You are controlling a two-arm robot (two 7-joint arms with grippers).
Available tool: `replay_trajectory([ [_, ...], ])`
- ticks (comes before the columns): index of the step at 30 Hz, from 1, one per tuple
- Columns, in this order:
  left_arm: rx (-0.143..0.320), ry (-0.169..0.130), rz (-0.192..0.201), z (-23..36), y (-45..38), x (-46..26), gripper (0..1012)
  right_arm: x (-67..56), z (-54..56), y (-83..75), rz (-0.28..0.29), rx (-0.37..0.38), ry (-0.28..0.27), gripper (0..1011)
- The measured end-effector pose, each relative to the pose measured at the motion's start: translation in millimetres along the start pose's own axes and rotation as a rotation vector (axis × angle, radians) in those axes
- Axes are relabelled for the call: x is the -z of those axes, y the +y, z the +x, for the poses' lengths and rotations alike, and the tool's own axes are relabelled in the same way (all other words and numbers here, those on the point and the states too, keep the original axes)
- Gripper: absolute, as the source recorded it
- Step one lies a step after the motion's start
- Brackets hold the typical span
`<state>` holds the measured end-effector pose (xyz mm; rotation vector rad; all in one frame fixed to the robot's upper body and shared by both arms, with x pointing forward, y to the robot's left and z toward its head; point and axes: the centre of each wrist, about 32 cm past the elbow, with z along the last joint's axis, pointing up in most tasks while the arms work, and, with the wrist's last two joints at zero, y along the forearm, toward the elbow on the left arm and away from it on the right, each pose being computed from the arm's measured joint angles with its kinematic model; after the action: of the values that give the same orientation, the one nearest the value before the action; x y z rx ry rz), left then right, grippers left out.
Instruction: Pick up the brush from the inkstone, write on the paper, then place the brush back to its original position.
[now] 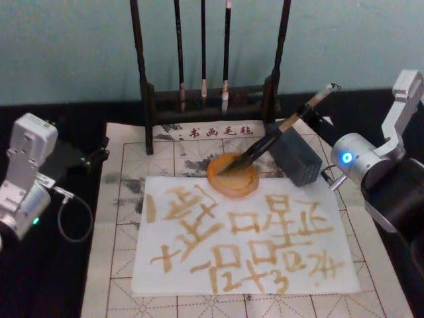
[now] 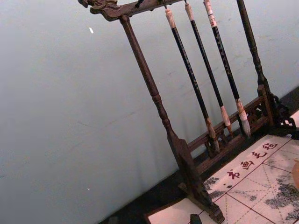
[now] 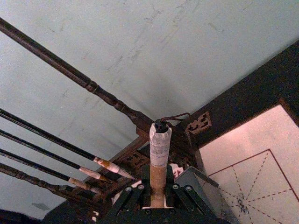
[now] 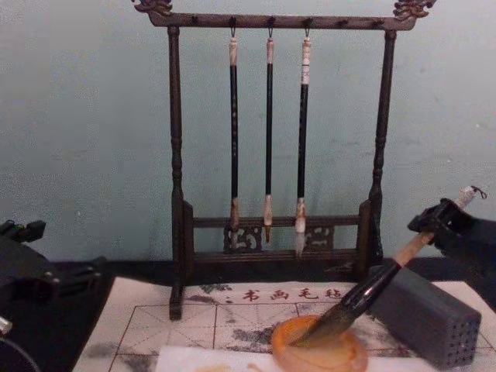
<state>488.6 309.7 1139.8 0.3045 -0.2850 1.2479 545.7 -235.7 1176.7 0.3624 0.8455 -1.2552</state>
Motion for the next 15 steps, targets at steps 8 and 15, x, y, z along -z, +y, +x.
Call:
replay_trajectory([
  [8, 0.0, 0.0, 0.0, 0.0, 0.0, 0.0, 1001, 1.6, 0.8, 0.8, -0.005, 0.014, 0.006, 179],
  [15, 0.0, 0.0, 0.0, 0.0, 0.0, 0.0, 1001, 1.9, 1.0, 0.7, -0.005, 0.019, 0.007, 179],
])
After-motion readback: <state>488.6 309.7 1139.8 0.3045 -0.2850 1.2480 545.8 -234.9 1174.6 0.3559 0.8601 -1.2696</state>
